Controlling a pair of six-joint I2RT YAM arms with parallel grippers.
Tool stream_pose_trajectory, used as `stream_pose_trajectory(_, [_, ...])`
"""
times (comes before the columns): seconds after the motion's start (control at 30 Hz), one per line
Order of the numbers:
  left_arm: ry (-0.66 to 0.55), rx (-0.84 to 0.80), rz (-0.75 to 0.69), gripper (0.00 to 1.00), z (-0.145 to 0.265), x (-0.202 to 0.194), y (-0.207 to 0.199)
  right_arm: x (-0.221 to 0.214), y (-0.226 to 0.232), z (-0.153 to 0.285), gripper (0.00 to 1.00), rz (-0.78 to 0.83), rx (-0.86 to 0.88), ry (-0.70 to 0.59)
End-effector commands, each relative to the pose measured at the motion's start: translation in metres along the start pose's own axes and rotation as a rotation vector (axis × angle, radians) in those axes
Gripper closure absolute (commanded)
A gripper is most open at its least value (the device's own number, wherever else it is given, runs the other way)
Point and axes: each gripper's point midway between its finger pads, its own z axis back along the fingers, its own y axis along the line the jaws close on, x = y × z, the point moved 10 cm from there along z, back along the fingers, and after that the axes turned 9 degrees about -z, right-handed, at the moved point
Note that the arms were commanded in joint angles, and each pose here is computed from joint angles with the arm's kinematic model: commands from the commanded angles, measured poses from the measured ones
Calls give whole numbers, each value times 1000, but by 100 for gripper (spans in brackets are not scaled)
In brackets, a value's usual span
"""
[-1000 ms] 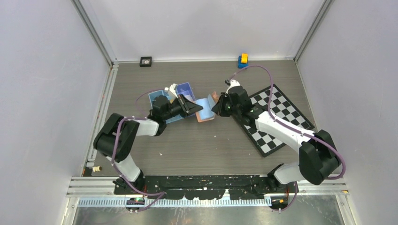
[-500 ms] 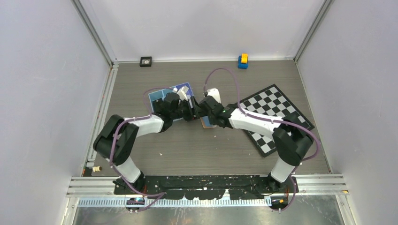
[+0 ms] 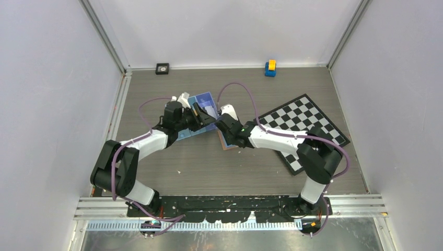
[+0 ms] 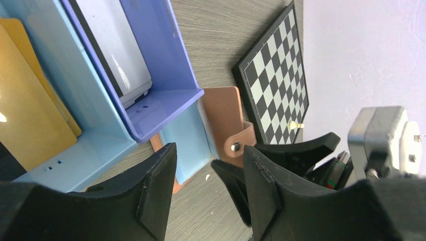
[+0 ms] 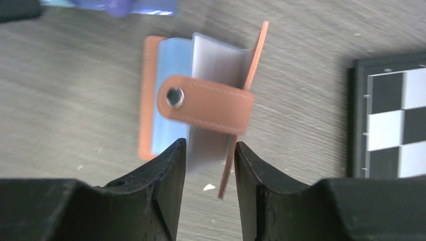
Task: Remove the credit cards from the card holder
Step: Close the card holder at the center of the board.
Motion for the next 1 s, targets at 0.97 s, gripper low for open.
stream_pose_trajectory(0.97, [169, -100, -105, 78, -23, -7, -21, 28, -20, 16, 62, -391, 593, 48])
